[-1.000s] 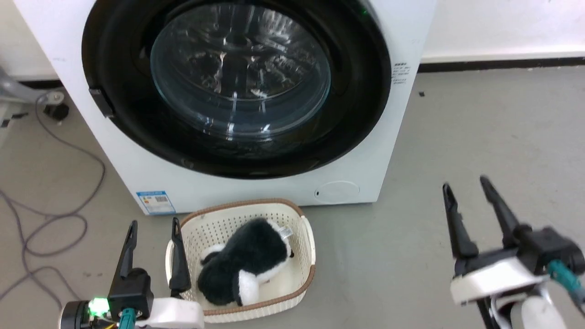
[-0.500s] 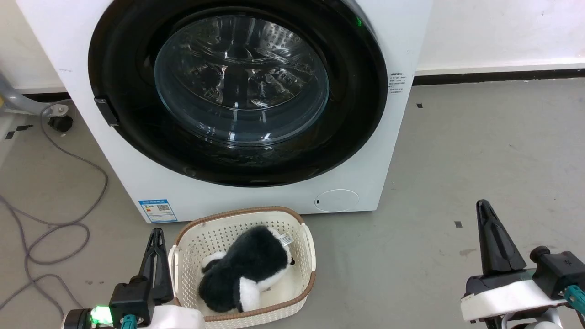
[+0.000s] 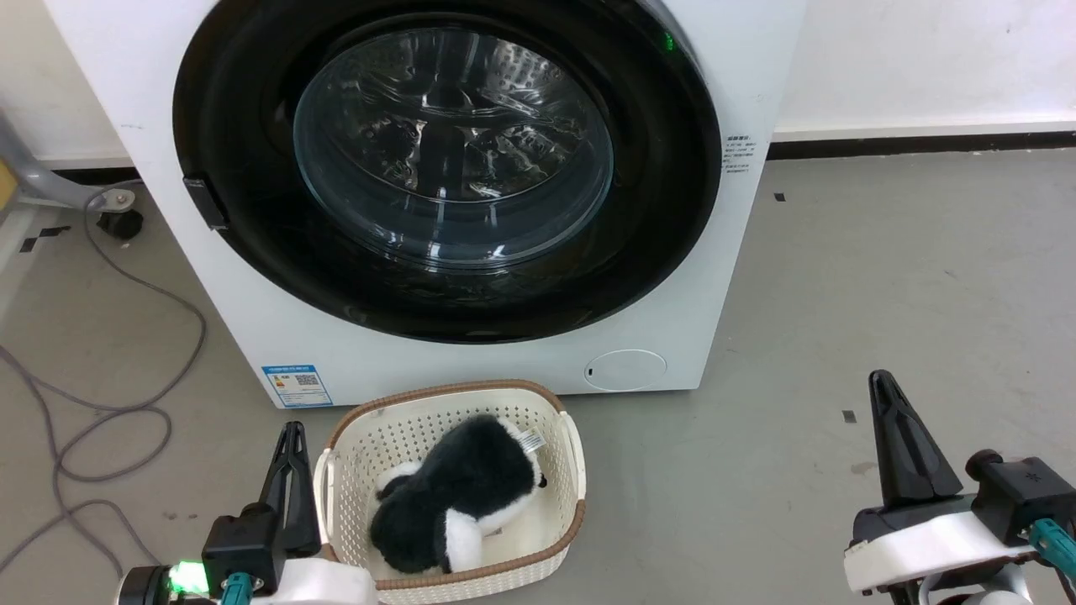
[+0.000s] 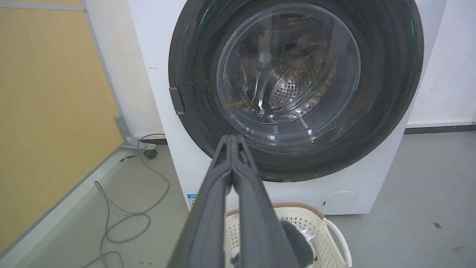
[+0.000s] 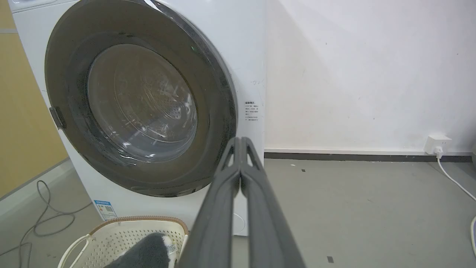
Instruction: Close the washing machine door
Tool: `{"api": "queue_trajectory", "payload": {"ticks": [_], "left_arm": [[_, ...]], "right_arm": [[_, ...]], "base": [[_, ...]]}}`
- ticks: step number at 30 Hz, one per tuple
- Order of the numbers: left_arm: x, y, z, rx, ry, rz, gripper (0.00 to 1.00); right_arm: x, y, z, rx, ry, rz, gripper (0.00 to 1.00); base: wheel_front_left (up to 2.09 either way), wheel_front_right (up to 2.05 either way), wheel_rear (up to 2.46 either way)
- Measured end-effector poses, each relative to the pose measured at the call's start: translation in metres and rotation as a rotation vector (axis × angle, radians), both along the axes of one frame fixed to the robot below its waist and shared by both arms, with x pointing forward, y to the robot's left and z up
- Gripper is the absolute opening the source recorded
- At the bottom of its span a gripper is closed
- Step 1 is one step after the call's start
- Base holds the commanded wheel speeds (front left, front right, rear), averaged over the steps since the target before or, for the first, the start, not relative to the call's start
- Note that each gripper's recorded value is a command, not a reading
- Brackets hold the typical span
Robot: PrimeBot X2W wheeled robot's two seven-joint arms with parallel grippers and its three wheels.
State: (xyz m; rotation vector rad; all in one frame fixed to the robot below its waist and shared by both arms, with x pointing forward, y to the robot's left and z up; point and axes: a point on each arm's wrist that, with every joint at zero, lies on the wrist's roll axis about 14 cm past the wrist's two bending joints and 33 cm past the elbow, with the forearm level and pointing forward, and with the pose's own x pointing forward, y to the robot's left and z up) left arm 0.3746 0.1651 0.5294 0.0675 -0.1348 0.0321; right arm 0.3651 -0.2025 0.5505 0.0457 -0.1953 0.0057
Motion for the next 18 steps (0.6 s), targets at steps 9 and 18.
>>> {"api": "queue_trajectory", "payload": {"ticks": [9, 18], "left_arm": [[-0.0005, 0.0010, -0.0009, -0.003, 0.014, -0.005, 0.00], [-0.0011, 0.0030, -0.0020, -0.007, 0.030, -0.003, 0.00]], "right_arm": [[0.0017, 0.0036, -0.0008, -0.008, 0.013, 0.011, 0.00], [0.0036, 0.0082, -0.0020, -0.018, 0.031, 0.025, 0.00]], "base": [[0.00, 0.00, 0.00], [0.00, 0.00, 0.00]]}}
